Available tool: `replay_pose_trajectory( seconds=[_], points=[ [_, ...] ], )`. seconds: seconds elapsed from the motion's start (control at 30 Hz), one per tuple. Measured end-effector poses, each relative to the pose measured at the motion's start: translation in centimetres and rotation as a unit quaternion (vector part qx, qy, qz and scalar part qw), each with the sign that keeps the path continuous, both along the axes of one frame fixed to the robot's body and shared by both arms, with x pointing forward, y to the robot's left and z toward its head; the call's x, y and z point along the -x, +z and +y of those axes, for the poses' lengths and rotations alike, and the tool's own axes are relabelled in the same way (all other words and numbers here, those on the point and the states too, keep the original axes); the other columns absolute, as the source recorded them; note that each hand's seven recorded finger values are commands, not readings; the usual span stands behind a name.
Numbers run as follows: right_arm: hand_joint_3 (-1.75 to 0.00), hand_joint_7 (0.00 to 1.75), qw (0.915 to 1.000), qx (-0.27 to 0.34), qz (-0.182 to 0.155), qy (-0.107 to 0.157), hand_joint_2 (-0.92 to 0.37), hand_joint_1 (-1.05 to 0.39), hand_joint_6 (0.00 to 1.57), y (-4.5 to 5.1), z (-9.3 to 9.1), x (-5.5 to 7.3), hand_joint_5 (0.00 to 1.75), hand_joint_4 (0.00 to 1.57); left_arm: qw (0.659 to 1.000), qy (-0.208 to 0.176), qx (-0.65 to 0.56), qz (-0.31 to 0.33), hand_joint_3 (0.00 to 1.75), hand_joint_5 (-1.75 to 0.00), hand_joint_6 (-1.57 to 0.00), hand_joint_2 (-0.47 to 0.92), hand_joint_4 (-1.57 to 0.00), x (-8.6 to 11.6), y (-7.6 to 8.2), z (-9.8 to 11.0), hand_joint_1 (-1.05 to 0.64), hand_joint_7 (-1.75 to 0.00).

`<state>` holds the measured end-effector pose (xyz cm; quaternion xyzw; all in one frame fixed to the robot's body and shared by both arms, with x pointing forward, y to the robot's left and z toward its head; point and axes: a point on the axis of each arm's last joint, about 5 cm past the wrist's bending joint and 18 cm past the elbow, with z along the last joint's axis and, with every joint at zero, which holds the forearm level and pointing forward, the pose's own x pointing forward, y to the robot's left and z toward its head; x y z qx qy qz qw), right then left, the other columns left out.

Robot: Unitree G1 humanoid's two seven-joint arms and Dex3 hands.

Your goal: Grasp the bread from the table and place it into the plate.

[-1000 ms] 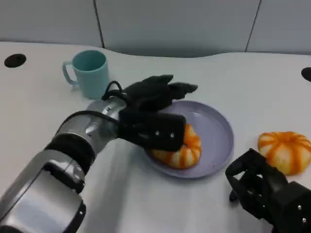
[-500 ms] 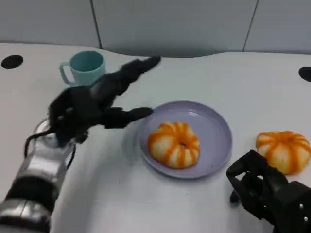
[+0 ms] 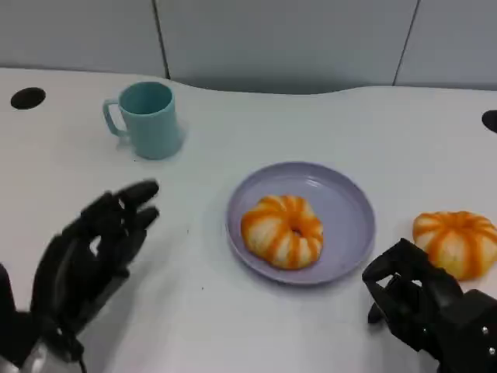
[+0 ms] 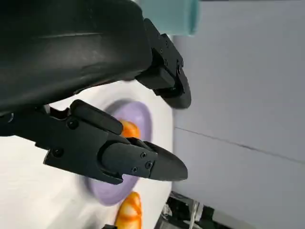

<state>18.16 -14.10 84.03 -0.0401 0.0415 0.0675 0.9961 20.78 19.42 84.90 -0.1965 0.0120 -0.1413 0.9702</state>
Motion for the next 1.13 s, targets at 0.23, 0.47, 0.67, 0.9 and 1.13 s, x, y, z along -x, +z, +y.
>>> replay_pose_trajectory(
  seconds=[0.23,0.47,0.67,0.9,1.13],
  points=[
    [-0.34,1.75,0.9998,0.019,0.001,0.001,-0.92,-0.26,0.38,0.13,-0.3,-0.1,1.75,0.60,0.998,0.042,-0.014,0.044,0.02,-1.75,-0.50,0.92,-0.67,1.0,-0.7,0.9,-0.31,-1.74],
    [-0.35,1.75,0.9998,0.019,-0.002,0.001,-0.92,-0.26,0.37,0.20,-0.5,-0.1,1.75,0.59,0.996,0.029,-0.040,0.076,0.01,-1.75,-0.63,0.90,-0.79,1.4,-1.3,1.3,-0.20,-1.75],
    [-0.35,1.75,0.9998,0.016,-0.009,-0.002,-0.92,-0.25,0.37,0.22,-0.7,-0.1,1.75,0.58,0.995,0.021,-0.054,0.087,0.01,-1.75,-0.65,0.90,-0.83,1.5,-1.4,1.2,-0.19,-1.75],
    [-0.35,1.75,0.9999,0.014,-0.008,-0.003,-0.92,-0.25,0.37,0.15,-0.7,0.0,1.75,0.58,0.994,0.020,-0.056,0.089,0.01,-1.75,-0.65,0.90,-0.84,1.5,-1.4,1.2,-0.19,-1.75],
    [-0.34,1.75,0.9996,0.023,-0.017,-0.002,-0.92,-0.27,0.38,0.05,-1.3,0.1,1.75,0.60,0.993,0.026,-0.058,0.096,0.01,-1.75,-0.66,0.90,-0.87,2.0,-1.7,1.3,-0.17,-1.75]
  ],
)
